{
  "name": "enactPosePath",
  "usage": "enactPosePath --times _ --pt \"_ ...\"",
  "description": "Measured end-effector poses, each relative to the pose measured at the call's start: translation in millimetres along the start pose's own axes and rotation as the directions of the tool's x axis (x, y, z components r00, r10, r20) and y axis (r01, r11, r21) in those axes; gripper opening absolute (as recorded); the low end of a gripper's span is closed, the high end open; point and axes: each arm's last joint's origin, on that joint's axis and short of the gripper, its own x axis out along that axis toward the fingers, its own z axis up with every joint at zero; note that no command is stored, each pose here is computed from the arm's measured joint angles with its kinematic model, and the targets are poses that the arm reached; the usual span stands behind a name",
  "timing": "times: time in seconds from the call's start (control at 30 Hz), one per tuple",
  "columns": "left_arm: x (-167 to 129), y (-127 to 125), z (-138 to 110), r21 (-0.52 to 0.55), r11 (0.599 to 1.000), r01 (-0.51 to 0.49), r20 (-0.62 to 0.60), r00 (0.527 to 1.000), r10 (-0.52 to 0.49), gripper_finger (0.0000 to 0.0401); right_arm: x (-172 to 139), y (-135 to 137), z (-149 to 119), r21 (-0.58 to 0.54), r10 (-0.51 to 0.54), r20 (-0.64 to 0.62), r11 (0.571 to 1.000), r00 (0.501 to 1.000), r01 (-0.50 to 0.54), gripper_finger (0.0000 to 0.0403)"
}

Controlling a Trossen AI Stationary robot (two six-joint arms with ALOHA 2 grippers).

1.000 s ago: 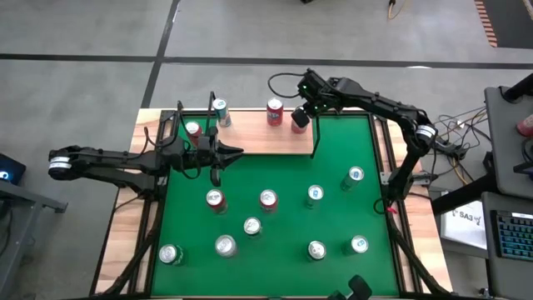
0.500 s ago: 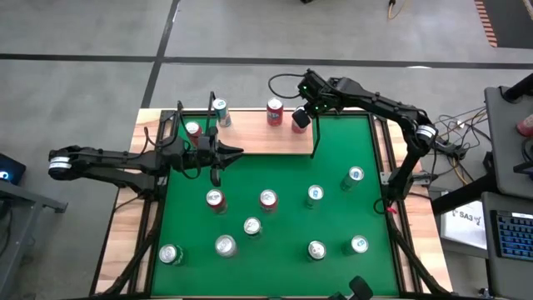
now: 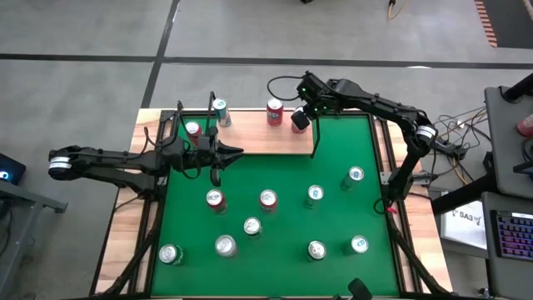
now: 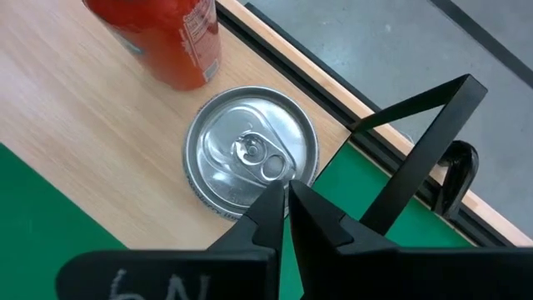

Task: Pick and place cans onto a shelf
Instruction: Put the right pink white soda can on the shelf

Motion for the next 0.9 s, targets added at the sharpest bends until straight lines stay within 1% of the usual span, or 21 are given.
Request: enactPosePath --times 0.23,0.37,0.6,0.73,0.9 --pt "0 0 0 0.000 1.000 0.000 0.000 1.000 0.000 0.0036 -6 -1 0 0.000 0.006 0.019 1.000 1.000 -0.006 0.0012" --pt "0 0 0 0.002 1.000 0.000 0.000 1.000 0.000 0.0036 -14 -1 3 0.012 0.020 0.077 1.000 0.997 -0.021 0.0012" --pt "0 0 0 0.010 1.000 -0.002 0.002 1.000 0.002 0.0036 -15 7 17 0.016 0.060 0.218 0.998 0.974 -0.065 0.0012" --pt "0 0 0 0.019 1.000 -0.002 0.002 1.000 0.002 0.0036 -5 12 20 0.004 0.069 0.226 0.997 0.972 -0.072 0.0012" --pt "0 0 0 0.020 1.000 -0.003 0.002 1.000 0.002 0.0036 9 16 19 -0.007 0.061 0.183 0.998 0.981 -0.061 0.0012"
